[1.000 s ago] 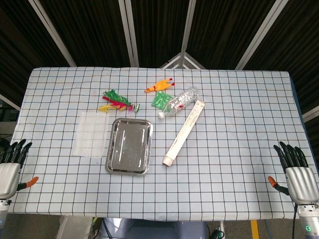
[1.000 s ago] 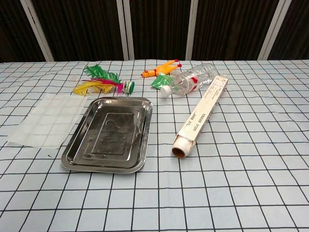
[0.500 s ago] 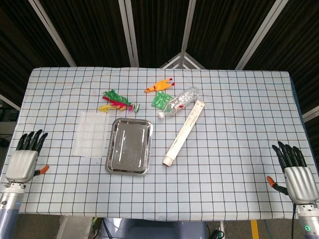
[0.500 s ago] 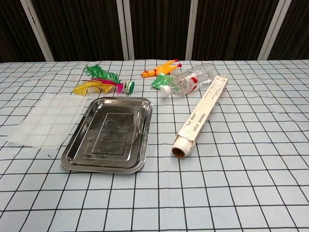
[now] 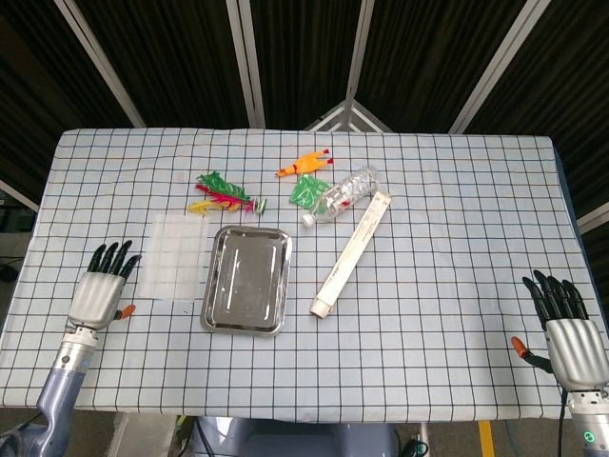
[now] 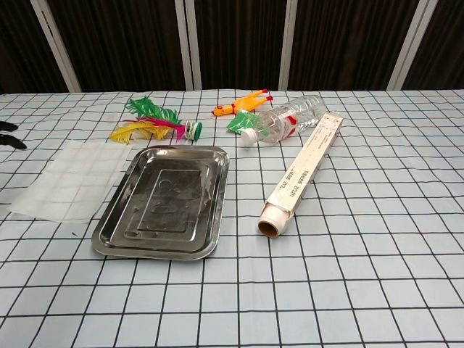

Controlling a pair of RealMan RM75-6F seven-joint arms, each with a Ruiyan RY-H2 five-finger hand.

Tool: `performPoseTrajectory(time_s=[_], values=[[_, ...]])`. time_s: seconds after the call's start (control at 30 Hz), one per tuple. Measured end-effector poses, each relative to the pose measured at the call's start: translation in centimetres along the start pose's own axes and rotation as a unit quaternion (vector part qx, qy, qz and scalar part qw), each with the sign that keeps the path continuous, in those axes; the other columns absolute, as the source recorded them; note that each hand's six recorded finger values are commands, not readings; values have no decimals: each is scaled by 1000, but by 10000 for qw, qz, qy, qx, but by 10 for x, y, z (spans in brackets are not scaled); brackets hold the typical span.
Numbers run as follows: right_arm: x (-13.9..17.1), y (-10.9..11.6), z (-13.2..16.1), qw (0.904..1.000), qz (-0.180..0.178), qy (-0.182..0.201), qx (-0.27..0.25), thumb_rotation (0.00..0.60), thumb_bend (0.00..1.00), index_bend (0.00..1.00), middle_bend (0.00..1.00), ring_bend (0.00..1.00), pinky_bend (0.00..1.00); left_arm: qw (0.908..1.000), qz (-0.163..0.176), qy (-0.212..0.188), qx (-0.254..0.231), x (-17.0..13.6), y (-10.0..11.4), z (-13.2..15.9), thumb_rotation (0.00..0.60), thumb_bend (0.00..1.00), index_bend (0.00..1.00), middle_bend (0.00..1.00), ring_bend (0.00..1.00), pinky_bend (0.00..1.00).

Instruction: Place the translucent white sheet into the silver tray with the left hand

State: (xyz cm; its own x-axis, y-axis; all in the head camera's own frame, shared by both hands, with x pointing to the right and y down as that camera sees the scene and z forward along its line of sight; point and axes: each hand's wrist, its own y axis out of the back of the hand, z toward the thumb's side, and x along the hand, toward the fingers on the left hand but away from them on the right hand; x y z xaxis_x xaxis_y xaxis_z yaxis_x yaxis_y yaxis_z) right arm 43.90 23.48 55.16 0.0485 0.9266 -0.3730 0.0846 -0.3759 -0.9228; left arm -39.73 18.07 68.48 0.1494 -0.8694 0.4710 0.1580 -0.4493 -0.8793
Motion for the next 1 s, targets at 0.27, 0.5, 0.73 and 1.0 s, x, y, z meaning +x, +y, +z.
performPoseTrajectory(time_s=[0.27,0.5,0.73,1.0], values=[[2,2,0,10000,-41,8,-42,600,289,0,0,0,41,9997,-34,-88,225,15,-11,9,600,151,167,0,0,0],[2,2,-1,10000,-37,-5,-61,600,289,0,0,0,41,9997,-16,-59,224,31,-15,18,600,152,169,0,0,0],[2,3,-2,9999,-68,-13,-75,600,290,0,0,0,40,9997,-53,-39,220,35,-18,19,600,152,169,0,0,0],[3,3,-1,9999,-75,-7,-71,600,290,0,0,0,40,9998,-76,0,158,25,-19,8,600,152,167,0,0,0]])
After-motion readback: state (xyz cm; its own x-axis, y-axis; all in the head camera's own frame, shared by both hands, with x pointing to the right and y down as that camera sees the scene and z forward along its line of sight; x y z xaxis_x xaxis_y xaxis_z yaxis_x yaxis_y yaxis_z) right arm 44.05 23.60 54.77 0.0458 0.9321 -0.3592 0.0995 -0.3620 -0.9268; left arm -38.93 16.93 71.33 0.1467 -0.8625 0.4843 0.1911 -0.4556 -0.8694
